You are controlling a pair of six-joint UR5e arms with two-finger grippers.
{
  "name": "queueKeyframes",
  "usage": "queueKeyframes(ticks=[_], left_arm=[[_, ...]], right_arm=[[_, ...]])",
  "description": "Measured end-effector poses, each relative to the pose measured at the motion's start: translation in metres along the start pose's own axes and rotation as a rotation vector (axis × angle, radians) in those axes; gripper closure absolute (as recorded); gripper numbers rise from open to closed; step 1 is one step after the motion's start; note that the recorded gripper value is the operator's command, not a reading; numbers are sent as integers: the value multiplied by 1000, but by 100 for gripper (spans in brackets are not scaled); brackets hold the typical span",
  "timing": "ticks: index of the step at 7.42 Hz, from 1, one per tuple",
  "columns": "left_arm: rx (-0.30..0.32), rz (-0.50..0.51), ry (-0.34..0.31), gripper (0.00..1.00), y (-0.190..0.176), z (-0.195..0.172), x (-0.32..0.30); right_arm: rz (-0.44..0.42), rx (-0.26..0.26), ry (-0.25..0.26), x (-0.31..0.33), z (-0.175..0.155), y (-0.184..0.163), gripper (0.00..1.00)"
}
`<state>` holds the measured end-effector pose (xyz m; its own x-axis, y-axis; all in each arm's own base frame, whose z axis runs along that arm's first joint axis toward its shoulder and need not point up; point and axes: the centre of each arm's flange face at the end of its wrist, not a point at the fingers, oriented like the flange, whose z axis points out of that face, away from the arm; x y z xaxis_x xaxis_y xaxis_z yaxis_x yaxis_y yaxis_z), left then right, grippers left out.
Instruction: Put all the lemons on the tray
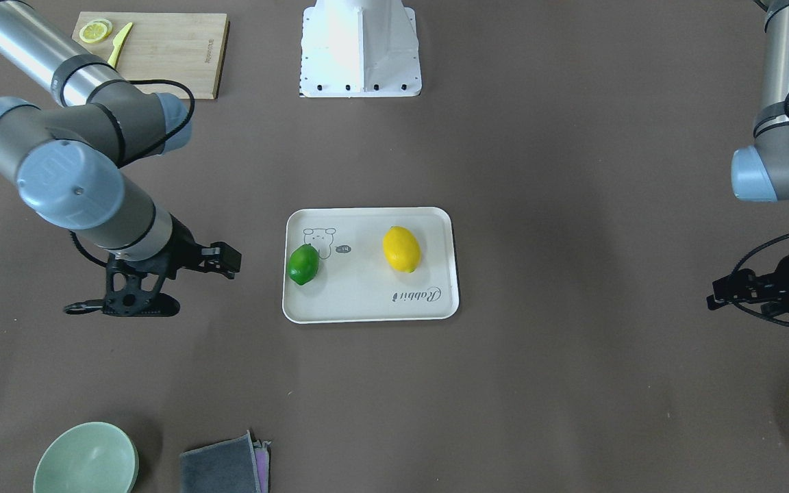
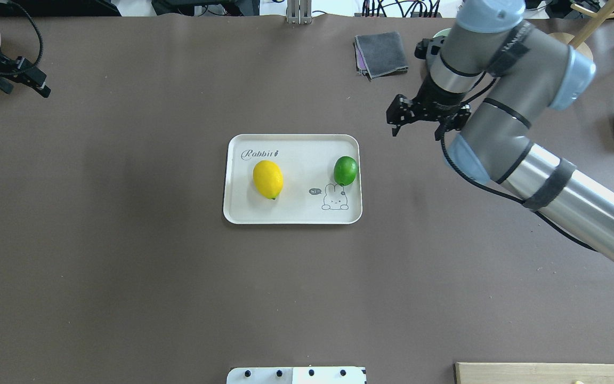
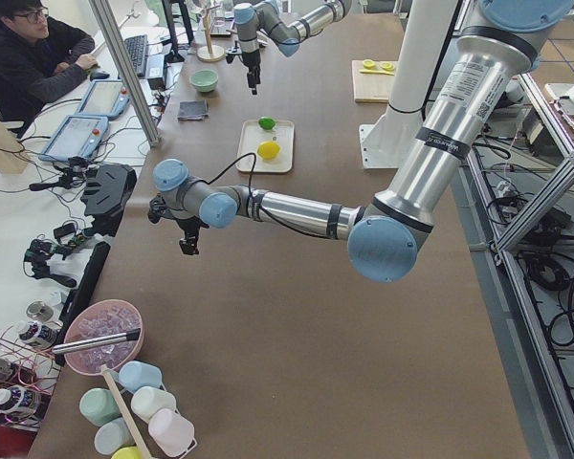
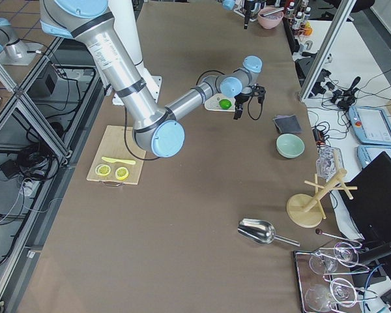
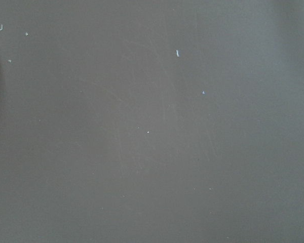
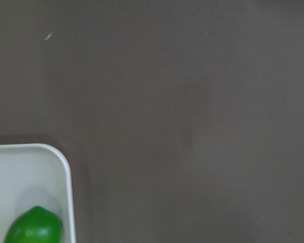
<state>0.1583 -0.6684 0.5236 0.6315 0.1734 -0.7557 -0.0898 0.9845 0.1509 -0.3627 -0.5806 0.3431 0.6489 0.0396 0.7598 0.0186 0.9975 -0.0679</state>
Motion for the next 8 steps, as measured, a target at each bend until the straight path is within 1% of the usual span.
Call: queueKeyframes(ticks=[2, 3, 5, 7, 8], left_arm=[[-4, 42, -24, 3, 13, -7, -52], [-1, 44, -37, 3, 19, -14, -85], [17, 28, -60, 3, 49, -38, -159], [26, 33, -78, 3, 80, -62, -216], [32, 30, -82, 3, 102, -72, -245]], right_arm=[[-82, 39, 27, 119, -33, 27, 0], [-111, 51, 46, 172, -47, 40, 0], [-149, 53, 95, 277, -80, 70, 0], [-187, 48, 144, 378, -132, 92, 0], [-211, 41, 161, 422, -152, 99, 0]])
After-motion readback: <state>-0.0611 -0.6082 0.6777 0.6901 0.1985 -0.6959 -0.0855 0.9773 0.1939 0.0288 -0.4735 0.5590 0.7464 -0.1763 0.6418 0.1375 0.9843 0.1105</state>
